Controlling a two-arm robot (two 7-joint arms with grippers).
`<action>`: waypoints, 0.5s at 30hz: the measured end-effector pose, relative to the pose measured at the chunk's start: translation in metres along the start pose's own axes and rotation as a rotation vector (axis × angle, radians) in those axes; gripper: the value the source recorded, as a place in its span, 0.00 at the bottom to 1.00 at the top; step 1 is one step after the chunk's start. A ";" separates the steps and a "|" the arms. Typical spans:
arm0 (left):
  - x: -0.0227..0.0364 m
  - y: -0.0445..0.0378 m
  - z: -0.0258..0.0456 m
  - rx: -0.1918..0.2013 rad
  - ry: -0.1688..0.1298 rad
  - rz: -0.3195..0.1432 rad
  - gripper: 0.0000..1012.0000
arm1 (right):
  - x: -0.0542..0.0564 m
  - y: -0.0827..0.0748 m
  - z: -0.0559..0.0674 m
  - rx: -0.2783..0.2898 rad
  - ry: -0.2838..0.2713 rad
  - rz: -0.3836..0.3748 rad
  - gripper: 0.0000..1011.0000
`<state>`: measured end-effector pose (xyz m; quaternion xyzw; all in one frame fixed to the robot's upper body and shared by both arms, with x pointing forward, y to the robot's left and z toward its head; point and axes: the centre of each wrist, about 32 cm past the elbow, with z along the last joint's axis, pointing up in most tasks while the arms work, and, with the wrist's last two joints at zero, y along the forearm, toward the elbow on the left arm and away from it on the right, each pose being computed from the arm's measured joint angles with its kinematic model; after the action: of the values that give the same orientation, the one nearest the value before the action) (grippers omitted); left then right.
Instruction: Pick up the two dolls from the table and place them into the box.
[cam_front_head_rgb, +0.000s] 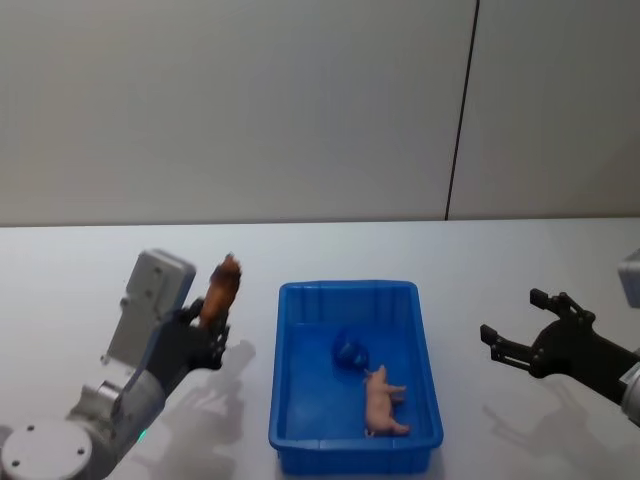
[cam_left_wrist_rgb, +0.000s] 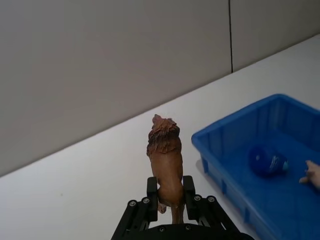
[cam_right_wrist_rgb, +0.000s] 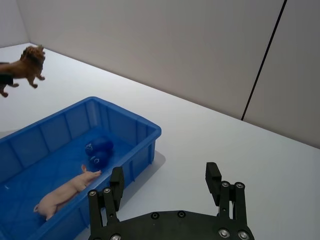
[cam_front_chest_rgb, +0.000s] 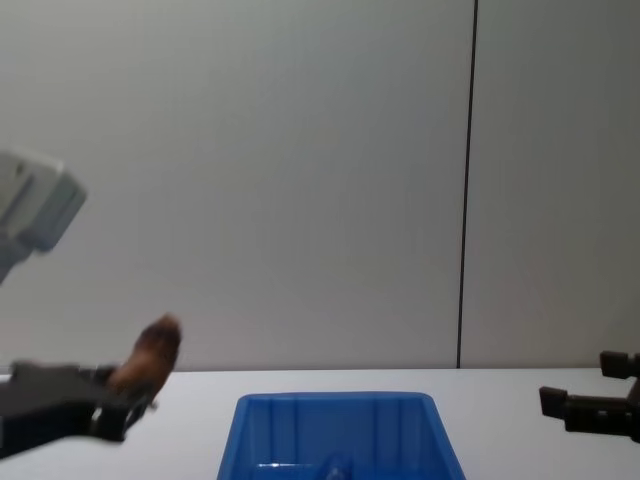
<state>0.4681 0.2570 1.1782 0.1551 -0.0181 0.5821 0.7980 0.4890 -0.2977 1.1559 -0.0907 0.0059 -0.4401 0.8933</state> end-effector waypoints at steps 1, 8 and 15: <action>-0.0004 -0.0011 0.0022 -0.009 -0.005 -0.006 0.30 | 0.000 0.000 0.000 0.000 0.000 0.000 0.99; -0.0094 -0.0143 0.0214 -0.087 -0.031 -0.070 0.30 | 0.000 0.000 0.000 0.000 0.000 0.000 0.99; -0.0208 -0.0273 0.0284 -0.136 -0.027 -0.132 0.30 | 0.000 0.000 0.000 0.000 0.000 0.000 0.99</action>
<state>0.4913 0.2226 1.1947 0.1091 -0.0583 0.5235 0.8430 0.4890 -0.2977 1.1559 -0.0906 0.0059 -0.4401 0.8933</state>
